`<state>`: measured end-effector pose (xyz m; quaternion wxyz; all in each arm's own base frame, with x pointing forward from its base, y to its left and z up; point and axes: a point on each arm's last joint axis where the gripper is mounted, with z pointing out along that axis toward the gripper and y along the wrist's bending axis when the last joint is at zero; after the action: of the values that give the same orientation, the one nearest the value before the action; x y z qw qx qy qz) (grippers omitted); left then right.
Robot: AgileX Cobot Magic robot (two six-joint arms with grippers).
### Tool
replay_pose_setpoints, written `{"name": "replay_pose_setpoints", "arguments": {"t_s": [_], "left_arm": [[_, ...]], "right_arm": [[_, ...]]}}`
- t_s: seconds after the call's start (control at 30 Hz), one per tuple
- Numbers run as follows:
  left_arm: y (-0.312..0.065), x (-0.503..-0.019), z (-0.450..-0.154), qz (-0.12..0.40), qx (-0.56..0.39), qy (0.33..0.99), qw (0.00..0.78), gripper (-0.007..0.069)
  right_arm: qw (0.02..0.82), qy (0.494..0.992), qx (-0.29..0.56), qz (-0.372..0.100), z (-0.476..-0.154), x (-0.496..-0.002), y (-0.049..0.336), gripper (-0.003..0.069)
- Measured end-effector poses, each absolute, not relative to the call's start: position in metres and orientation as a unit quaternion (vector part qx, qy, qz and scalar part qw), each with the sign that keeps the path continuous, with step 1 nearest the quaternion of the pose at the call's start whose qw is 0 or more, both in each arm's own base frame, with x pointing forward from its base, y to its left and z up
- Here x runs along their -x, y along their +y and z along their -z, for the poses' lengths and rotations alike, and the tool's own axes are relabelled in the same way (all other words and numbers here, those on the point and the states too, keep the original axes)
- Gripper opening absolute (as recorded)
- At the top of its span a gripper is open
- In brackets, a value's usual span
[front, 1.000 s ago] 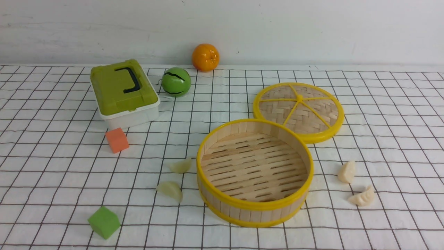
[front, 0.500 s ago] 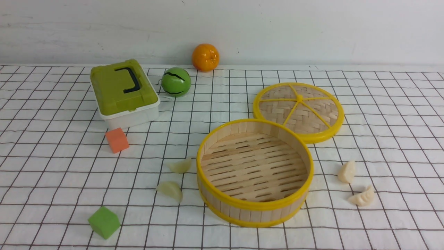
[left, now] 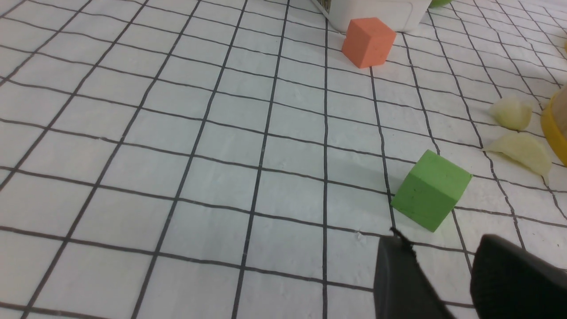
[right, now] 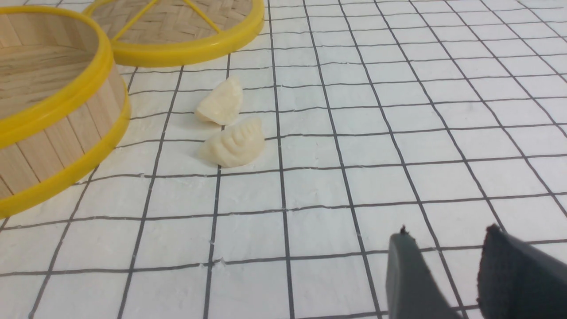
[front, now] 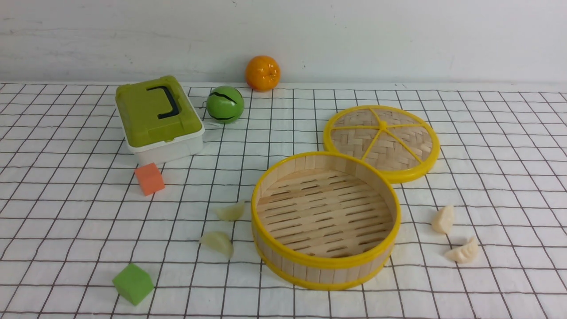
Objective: Put the dumplings into the steamer on the table with the white tablecloth.
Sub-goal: 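Reach for and grasp a dumpling on the table with the left gripper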
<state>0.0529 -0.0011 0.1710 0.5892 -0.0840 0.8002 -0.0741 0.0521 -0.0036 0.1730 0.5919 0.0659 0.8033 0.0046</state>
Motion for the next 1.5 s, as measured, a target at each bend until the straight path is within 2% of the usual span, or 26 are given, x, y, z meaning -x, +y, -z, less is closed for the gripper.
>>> {"name": "replay_pose_setpoints", "arguments": {"t_s": [0.3,0.4,0.47,0.5,0.57,0.63,0.67,0.7,0.73,0.8,1.0,1.13,1.23,1.27,1.3,1.33,1.37,1.43,1.5], "left_arm": [[0.000,-0.053,-0.171,0.066,0.078,0.800,0.591,0.0240],[-0.001,-0.054,-0.174,0.091,0.100,0.787,0.602,0.0240],[-0.004,-0.055,-0.178,0.167,0.166,0.763,0.603,0.0240],[-0.007,-0.055,-0.180,0.235,0.224,0.739,0.591,0.0240],[-0.009,-0.055,-0.184,0.340,0.319,0.687,0.558,0.0240],[-0.012,-0.056,-0.189,0.454,0.421,0.610,0.494,0.0240],[-0.012,-0.056,-0.190,0.477,0.441,0.591,0.479,0.0240],[-0.012,-0.056,-0.190,0.486,0.449,0.583,0.472,0.0240],[-0.012,-0.056,-0.192,0.516,0.476,0.552,0.450,0.0240],[-0.012,-0.056,-0.193,0.524,0.483,0.544,0.443,0.0240],[-0.012,-0.056,-0.193,0.535,0.492,0.533,0.434,0.0240],[-0.015,-0.054,-0.205,0.521,0.451,0.562,0.457,0.0240],[-0.019,-0.042,-0.251,0.451,0.300,0.624,0.564,0.0236],[-0.019,-0.041,-0.254,0.452,0.298,0.621,0.567,0.0235],[-0.022,-0.032,-0.278,0.404,0.218,0.645,0.610,0.0216],[-0.023,-0.032,-0.277,0.398,0.211,0.651,0.611,0.0216],[-0.026,-0.030,-0.299,0.353,0.150,0.685,0.619,0.0176],[-0.028,-0.036,-0.311,0.309,0.108,0.731,0.598,0.0130],[-0.030,-0.050,-0.323,0.254,0.063,0.800,0.540,0.0057]], "right_arm": [[0.592,0.803,-0.066,-0.005,-0.173,-0.052,-0.004,0.0239],[0.592,0.802,-0.082,-0.025,-0.173,-0.052,-0.002,0.0239],[0.589,0.795,-0.123,-0.076,-0.173,-0.052,0.001,0.0239],[0.581,0.786,-0.168,-0.128,-0.174,-0.053,0.003,0.0239],[0.553,0.758,-0.253,-0.234,-0.175,-0.053,0.010,0.0239],[0.495,0.707,-0.355,-0.360,-0.176,-0.053,0.017,0.0239],[0.478,0.690,-0.378,-0.390,-0.177,-0.053,0.019,0.0239],[0.473,0.685,-0.385,-0.399,-0.177,-0.053,0.019,0.0239],[0.449,0.659,-0.413,-0.439,-0.179,-0.053,0.022,0.0239],[0.445,0.654,-0.418,-0.447,-0.180,-0.053,0.022,0.0239],[0.468,0.653,-0.406,-0.436,-0.182,-0.054,0.020,0.0239],[0.496,0.669,-0.369,-0.412,-0.186,-0.054,0.020,0.0239],[0.557,0.703,-0.251,-0.364,-0.216,-0.047,0.024,0.0227],[0.558,0.706,-0.246,-0.360,-0.216,-0.047,0.025,0.0224],[0.591,0.710,-0.191,-0.332,-0.239,-0.044,0.026,0.0190],[0.596,0.709,-0.184,-0.328,-0.242,-0.044,0.026,0.0185],[0.615,0.722,-0.135,-0.286,-0.266,-0.047,0.026,0.0120],[0.626,0.738,-0.084,-0.236,-0.292,-0.053,0.025,0.0031],[0.605,0.776,-0.022,-0.177,-0.316,-0.071,0.024,-0.0015]]}}
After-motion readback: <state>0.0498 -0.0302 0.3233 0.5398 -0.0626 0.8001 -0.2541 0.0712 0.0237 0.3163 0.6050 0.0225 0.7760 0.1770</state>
